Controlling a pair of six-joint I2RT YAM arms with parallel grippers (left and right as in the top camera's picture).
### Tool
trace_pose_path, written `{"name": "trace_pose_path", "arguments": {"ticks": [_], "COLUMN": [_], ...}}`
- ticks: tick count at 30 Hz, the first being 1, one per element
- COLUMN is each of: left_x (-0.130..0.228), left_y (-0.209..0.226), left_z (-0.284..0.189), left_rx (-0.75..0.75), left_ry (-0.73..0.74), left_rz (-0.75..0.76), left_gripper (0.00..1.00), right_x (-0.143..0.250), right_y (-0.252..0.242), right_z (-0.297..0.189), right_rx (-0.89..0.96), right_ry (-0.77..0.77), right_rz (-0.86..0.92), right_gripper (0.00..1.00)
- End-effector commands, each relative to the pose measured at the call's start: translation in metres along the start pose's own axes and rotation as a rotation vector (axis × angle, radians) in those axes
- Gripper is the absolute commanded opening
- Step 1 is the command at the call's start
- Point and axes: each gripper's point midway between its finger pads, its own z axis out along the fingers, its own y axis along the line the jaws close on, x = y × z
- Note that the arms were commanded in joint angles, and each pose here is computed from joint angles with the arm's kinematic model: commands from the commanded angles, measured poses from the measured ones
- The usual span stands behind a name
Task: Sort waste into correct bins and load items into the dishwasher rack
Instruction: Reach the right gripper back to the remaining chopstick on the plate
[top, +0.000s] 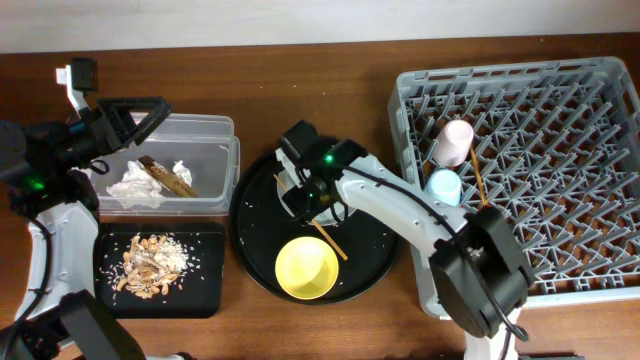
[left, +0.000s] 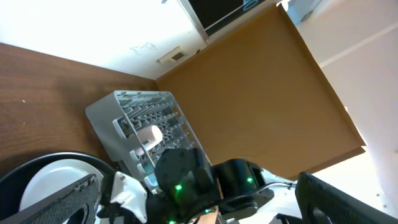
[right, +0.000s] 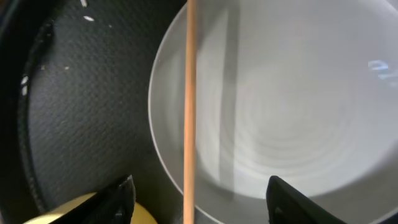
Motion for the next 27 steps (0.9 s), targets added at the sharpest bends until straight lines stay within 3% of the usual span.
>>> {"name": "trace_pose_path", "arguments": {"ticks": [1,14,19,20,22,27], "left_x": [-0.001,-0.001,-0.001,-0.001,-0.001,-0.001], "left_y": [-0.008,-0.008,-0.008,-0.008,-0.008,-0.008], "left_z": [-0.001,-0.001,-0.001,-0.001,-0.001,-0.001], "left_rx": [0.001,0.001,0.001,0.001,0.001,0.001], "left_ry": [0.006,0.006,0.006,0.006,0.006,0.006], "left_rz": [0.023,0.023,0.023,0.023,0.023,0.023], "left_gripper": [0.99,0.99,0.99,0.99,0.99,0.99], "right_x": [0.004,0.019,0.019,0.019,0.016,-0.027], "right_y": [-0.003,-0.006,-0.006,-0.006,-0.006,-0.008], "right_z": [0.014,0.051,0.051,0.051,0.049,-0.026], "right_rx": [0.006,0.011,0.011,0.011,0.011,0.057], "right_ry": [0.028,0.109,0.11,0.11,0.103,0.017], "right_rz": [0.012,0.018,0.018,0.018,0.018,0.005], "right_gripper": [0.61,0.55,0.37,0.26,0.15,0.09]}}
